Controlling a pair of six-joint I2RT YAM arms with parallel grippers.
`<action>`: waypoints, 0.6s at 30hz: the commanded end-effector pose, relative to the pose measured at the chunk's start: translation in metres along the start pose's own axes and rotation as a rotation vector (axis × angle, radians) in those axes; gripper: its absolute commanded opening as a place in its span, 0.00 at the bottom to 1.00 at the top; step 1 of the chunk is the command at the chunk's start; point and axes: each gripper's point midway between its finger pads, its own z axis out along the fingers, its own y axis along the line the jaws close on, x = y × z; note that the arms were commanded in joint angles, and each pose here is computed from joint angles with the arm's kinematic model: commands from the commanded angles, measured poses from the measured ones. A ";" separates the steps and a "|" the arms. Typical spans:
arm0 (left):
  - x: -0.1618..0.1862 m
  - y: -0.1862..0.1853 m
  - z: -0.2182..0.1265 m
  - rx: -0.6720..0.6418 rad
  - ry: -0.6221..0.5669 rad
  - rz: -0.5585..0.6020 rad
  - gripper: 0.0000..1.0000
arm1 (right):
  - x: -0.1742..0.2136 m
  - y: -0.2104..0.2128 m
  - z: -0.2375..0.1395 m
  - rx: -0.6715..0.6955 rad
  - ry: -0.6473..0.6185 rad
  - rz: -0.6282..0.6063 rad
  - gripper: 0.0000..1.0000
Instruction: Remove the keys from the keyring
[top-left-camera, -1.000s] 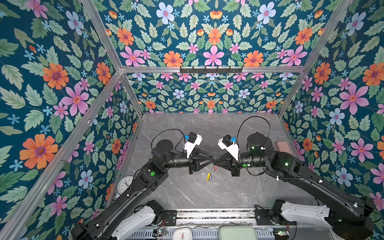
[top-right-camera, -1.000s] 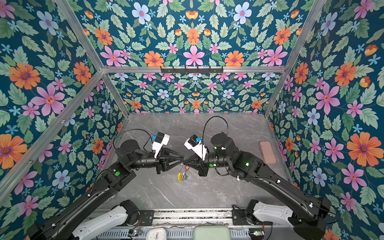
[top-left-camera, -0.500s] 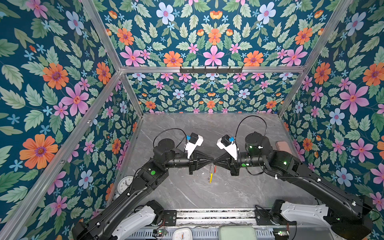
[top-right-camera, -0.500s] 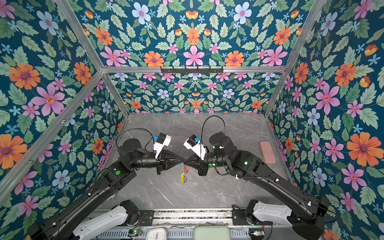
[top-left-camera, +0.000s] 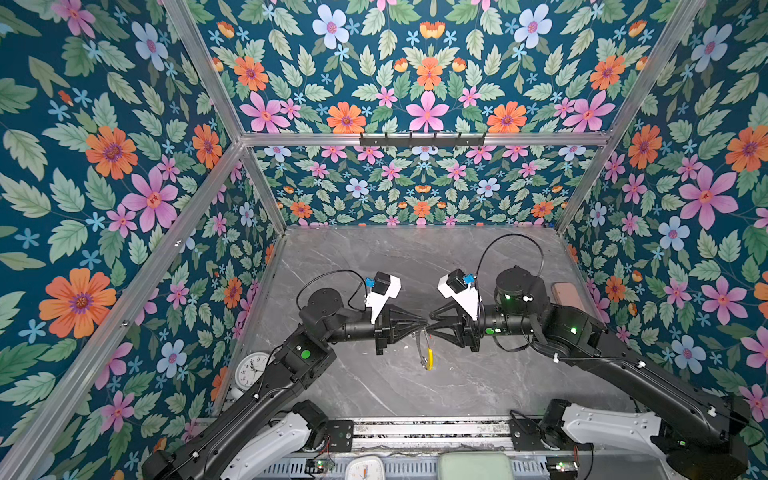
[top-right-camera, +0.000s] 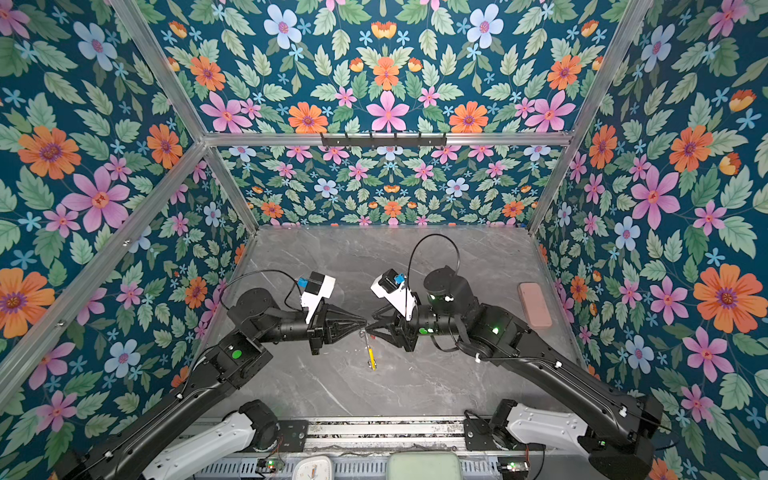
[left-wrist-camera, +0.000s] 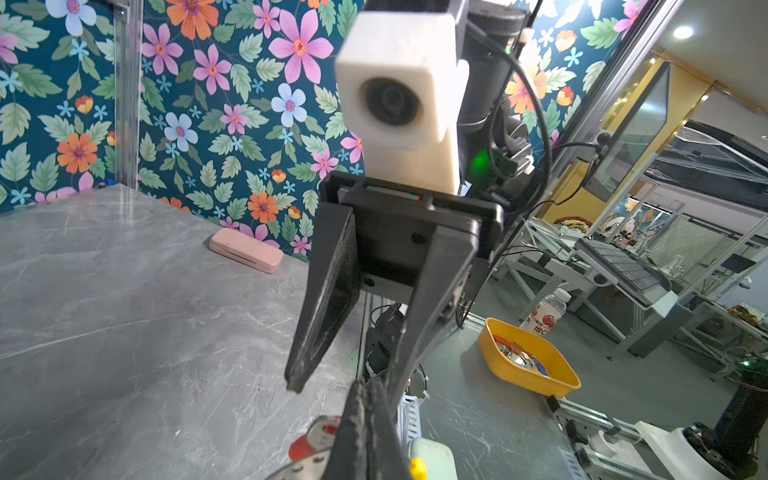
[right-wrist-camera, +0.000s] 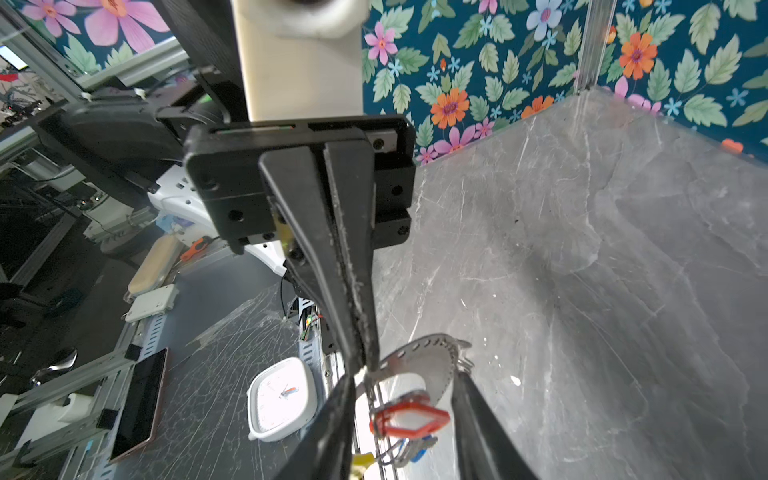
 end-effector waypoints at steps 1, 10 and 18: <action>-0.017 -0.008 -0.003 0.020 -0.082 0.062 0.00 | -0.019 -0.001 -0.006 0.023 -0.121 -0.042 0.44; -0.023 -0.008 -0.005 0.015 -0.127 0.062 0.00 | -0.012 0.010 -0.007 -0.055 -0.181 -0.070 0.43; -0.022 -0.008 -0.005 0.017 -0.127 0.057 0.00 | -0.010 0.015 -0.003 -0.093 -0.169 -0.069 0.16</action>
